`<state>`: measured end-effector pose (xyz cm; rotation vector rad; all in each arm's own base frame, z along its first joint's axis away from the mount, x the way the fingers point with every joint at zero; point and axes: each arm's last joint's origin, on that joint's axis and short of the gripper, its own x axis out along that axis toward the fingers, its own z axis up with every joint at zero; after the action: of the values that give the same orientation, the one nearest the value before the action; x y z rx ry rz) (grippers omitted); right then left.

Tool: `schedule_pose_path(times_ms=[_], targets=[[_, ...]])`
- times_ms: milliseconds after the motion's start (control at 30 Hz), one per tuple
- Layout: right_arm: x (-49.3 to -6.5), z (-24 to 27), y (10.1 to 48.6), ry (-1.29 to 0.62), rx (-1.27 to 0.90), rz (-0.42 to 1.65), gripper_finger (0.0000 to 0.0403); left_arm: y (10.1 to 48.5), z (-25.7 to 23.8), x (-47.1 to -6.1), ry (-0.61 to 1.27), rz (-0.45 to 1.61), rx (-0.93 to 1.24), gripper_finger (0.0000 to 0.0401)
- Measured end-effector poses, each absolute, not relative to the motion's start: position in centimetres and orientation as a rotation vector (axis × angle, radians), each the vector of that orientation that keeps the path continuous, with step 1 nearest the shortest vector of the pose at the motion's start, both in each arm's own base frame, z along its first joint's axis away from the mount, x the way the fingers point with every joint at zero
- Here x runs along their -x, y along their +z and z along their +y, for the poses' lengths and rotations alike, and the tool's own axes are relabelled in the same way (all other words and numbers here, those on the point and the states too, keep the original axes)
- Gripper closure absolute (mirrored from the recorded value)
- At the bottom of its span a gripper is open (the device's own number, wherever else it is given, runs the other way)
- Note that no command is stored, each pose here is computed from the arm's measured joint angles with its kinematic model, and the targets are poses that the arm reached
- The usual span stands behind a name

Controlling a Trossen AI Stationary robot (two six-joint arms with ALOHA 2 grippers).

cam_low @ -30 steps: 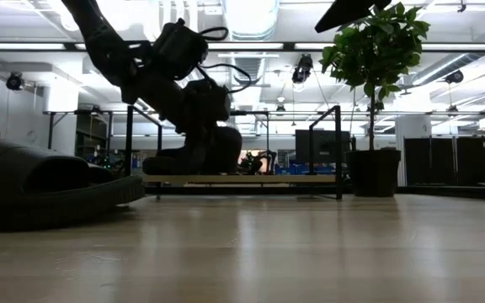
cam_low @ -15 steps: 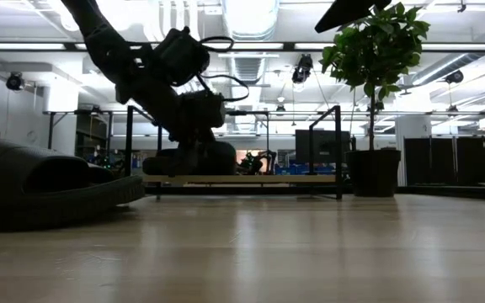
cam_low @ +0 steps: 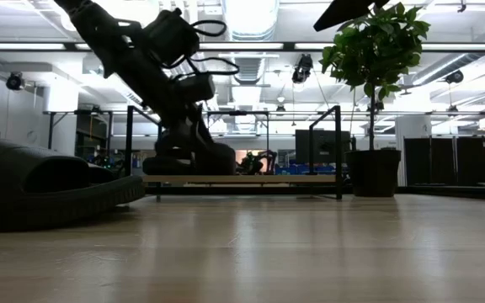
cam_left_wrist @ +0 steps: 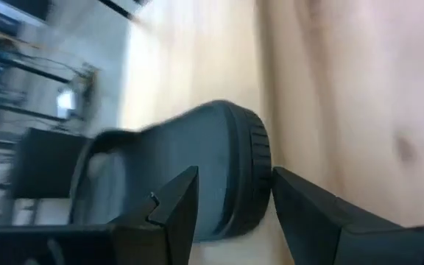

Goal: Pick and place slides into the shelf
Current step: Put the black slide on the shelf

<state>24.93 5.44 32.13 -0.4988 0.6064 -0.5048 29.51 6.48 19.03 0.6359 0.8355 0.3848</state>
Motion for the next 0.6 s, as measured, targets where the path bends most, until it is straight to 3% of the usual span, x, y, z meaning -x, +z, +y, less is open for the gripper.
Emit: schedule_pose_path(times_ms=[333,600], targets=[[-25.0,5.5,32.2,-0.495,0.491,0.6,0.0216,20.0,6.0,-28.9,0.342,0.797,-0.552,0.0244],[-25.0,5.5,32.2,-0.495,0.493,0.603,0.0216,21.8,7.4,-29.4,0.555,0.808,-0.68,0.0244]])
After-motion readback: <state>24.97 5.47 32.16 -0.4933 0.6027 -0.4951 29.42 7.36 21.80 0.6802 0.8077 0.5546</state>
